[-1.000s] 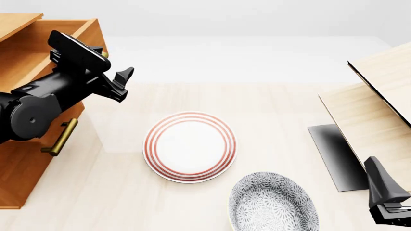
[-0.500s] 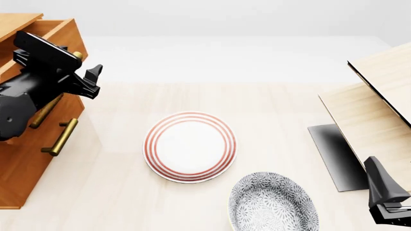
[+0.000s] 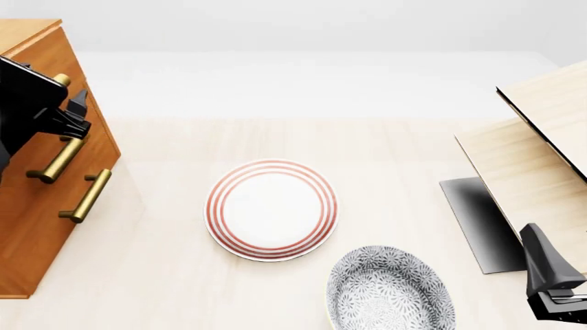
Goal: Close the top drawer of the cabinet.
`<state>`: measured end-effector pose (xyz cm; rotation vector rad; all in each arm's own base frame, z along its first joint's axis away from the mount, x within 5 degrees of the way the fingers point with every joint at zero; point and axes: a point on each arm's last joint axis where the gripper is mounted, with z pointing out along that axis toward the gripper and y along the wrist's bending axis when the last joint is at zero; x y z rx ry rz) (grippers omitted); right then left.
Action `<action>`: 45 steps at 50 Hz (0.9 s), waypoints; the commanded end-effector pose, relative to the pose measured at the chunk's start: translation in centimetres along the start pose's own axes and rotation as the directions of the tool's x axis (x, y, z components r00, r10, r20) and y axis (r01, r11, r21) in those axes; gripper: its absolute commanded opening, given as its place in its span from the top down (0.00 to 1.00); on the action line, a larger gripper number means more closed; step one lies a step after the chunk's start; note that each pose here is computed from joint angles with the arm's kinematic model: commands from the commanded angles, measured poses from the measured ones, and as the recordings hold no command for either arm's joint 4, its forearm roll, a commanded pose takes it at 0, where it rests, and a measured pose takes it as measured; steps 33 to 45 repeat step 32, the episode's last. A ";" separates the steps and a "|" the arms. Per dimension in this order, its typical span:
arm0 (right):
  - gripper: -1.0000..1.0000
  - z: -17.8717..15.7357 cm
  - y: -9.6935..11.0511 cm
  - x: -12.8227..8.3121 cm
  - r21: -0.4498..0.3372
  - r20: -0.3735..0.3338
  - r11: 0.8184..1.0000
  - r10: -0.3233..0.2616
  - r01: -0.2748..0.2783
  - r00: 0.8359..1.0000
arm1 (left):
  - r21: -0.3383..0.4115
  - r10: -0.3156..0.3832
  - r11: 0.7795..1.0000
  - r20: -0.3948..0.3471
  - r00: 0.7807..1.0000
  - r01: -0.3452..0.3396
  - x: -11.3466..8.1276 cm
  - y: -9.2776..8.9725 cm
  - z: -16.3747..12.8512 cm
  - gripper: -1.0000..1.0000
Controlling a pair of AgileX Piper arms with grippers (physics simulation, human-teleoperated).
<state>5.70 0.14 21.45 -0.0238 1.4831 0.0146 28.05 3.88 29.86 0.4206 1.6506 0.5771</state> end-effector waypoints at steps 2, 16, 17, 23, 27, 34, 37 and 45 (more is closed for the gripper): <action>0.00 0.0 0.0 0.0 0.000 0.000 1.000 0.000 0.000 1.000 | -0.081 -0.012 0.997 -0.070 0.997 0.006 2.1 2.2 0.9 0.00; 0.00 0.0 0.0 0.0 0.000 0.000 1.000 0.000 0.000 1.000 | -0.121 0.013 0.992 -0.102 0.995 -0.025 3.9 2.9 1.3 0.00; 0.00 0.0 0.0 0.0 0.000 0.000 1.000 0.000 0.000 1.000 | -0.121 0.012 0.992 -0.102 0.995 -0.025 3.9 2.9 1.3 0.00; 0.00 0.0 0.0 0.0 0.000 0.000 1.000 0.000 0.000 1.000 | -0.117 0.014 0.993 -0.102 0.995 -0.026 4.0 2.8 1.4 0.00; 0.00 0.0 0.0 0.0 0.000 0.000 1.000 0.000 0.000 1.000 | -0.114 0.021 0.993 -0.096 0.995 -0.032 3.9 2.6 1.4 0.00; 0.00 0.0 0.0 0.0 0.000 0.000 1.000 0.000 0.000 1.000 | -0.110 0.026 0.993 -0.095 0.995 -0.037 4.1 2.3 1.3 0.00; 0.00 0.0 0.0 0.0 0.000 0.000 1.000 0.000 0.000 1.000 | -0.110 0.026 0.993 -0.095 0.995 -0.037 4.1 2.3 1.3 0.00; 0.00 0.0 0.0 0.0 0.000 0.000 1.000 0.000 0.000 1.000 | -0.110 0.026 0.993 -0.095 0.995 -0.037 4.1 2.3 1.3 0.00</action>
